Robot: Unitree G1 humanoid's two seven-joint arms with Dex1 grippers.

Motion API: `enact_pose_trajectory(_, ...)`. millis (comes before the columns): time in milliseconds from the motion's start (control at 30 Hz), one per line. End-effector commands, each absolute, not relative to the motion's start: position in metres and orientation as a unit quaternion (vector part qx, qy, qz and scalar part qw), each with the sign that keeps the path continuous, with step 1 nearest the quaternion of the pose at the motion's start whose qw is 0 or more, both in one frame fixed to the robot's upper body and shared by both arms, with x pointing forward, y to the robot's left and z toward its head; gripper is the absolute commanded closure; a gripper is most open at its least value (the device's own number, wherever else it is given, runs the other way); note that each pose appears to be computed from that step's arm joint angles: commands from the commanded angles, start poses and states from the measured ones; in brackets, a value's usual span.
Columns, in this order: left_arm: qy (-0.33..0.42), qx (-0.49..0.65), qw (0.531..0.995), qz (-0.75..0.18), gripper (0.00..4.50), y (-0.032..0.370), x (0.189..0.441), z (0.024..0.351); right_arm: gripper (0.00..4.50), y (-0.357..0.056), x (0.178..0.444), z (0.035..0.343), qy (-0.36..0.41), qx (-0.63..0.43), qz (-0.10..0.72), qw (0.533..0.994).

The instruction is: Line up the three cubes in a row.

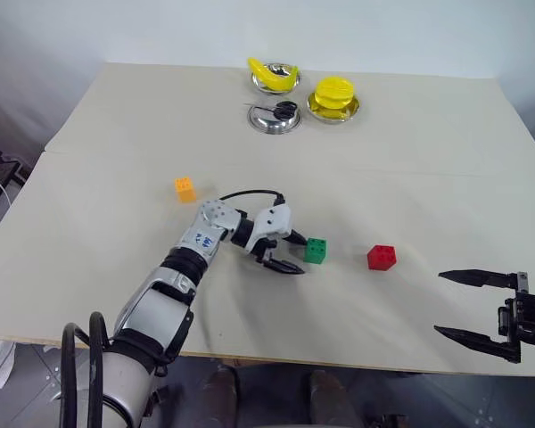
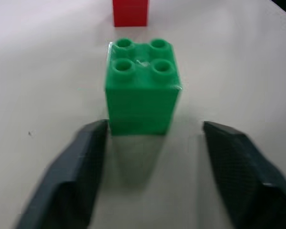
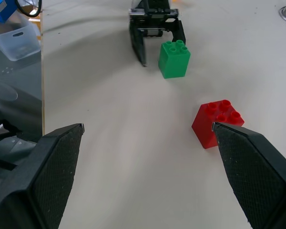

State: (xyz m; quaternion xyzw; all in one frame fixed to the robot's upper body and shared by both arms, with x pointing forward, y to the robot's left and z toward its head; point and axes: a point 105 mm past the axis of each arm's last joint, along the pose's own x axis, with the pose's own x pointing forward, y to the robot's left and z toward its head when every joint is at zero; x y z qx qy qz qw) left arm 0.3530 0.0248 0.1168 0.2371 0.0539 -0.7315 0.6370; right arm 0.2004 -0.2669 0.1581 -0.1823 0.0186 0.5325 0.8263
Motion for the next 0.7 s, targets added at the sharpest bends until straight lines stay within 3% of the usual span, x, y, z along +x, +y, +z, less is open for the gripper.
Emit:
enact_pose_trajectory(33, 0.019, 0.246, 0.636, -0.731, 0.02, 0.043, 0.352, 0.133, 0.00, -0.263, 0.202, 0.163, 0.004, -0.180, 0.537, 0.824)
enact_pose_trajectory(100, 0.015, 0.251, 0.638, -0.728, 0.02, 0.051, 0.352, 0.134, 0.00, -0.262, 0.203, 0.163, 0.002, -0.180, 0.539, 0.823)
enact_pose_trajectory(167, -0.040, 0.252, 0.651, -0.715, 0.02, 0.091, 0.345, 0.145, 0.00, -0.255, 0.212, 0.168, -0.018, -0.174, 0.544, 0.821)
enact_pose_trajectory(300, -0.073, 0.212, 0.726, -0.651, 0.02, 0.166, 0.326, 0.151, 0.00, -0.239, 0.231, 0.186, -0.076, -0.132, 0.533, 0.832)
enact_pose_trajectory(400, -0.081, 0.198, 0.776, -0.594, 0.02, 0.188, 0.321, 0.154, 0.00, -0.234, 0.235, 0.189, -0.101, -0.118, 0.527, 0.836)
enact_pose_trajectory(533, -0.100, 0.144, 0.899, -0.401, 0.02, 0.249, 0.308, 0.157, 0.00, -0.222, 0.246, 0.188, -0.134, -0.110, 0.515, 0.840)
enact_pose_trajectory(700, -0.058, 0.097, 0.975, -0.191, 0.02, 0.323, 0.272, 0.126, 0.00, -0.214, 0.254, 0.183, -0.148, -0.105, 0.499, 0.847)
